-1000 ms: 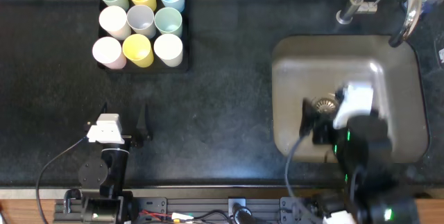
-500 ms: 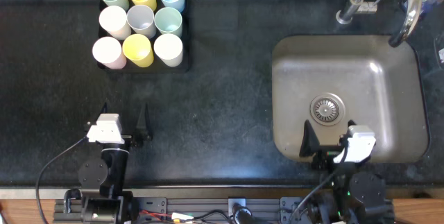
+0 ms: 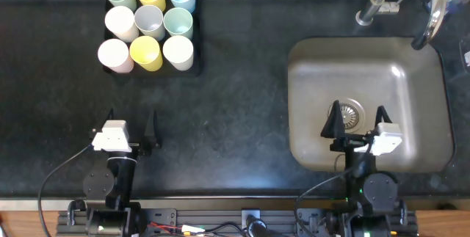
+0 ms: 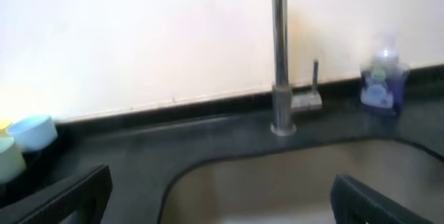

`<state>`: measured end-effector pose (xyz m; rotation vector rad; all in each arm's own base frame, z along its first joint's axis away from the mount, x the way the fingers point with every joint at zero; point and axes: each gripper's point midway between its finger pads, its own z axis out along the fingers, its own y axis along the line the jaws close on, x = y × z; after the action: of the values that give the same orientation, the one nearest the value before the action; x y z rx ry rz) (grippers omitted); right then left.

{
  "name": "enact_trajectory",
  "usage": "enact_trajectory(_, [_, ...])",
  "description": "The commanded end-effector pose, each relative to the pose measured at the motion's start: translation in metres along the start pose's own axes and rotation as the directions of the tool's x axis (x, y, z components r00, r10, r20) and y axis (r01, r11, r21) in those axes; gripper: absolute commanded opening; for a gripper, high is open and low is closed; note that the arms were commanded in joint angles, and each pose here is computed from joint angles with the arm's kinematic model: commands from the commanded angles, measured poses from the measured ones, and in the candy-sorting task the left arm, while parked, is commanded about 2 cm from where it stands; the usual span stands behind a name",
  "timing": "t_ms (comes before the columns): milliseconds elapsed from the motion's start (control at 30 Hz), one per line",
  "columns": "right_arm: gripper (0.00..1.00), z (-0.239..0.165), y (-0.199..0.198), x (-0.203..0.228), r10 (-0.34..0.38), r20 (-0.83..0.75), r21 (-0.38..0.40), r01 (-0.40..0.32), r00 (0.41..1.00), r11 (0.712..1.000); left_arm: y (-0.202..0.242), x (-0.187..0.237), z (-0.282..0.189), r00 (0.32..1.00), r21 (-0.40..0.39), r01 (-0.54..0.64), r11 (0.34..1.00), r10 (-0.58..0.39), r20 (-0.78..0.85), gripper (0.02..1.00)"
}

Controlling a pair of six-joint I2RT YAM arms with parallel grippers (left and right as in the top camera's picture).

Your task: Store Cups

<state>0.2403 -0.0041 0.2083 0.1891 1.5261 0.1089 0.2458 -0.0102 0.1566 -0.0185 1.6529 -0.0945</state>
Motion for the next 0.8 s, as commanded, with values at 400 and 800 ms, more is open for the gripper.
enact_trajectory(400, [0.998,0.005,-0.006,0.034,0.002,-0.035,0.006,-0.002,0.999,1.000,-0.005,0.000,0.000,1.000,0.022,-0.016,1.000,0.016,0.005,0.998])
enact_trajectory(800, [0.998,0.005,-0.006,0.034,0.002,-0.035,0.006,-0.002,0.999,1.000,-0.005,0.000,0.000,1.000,0.022,-0.016,1.000,0.016,0.005,0.998])
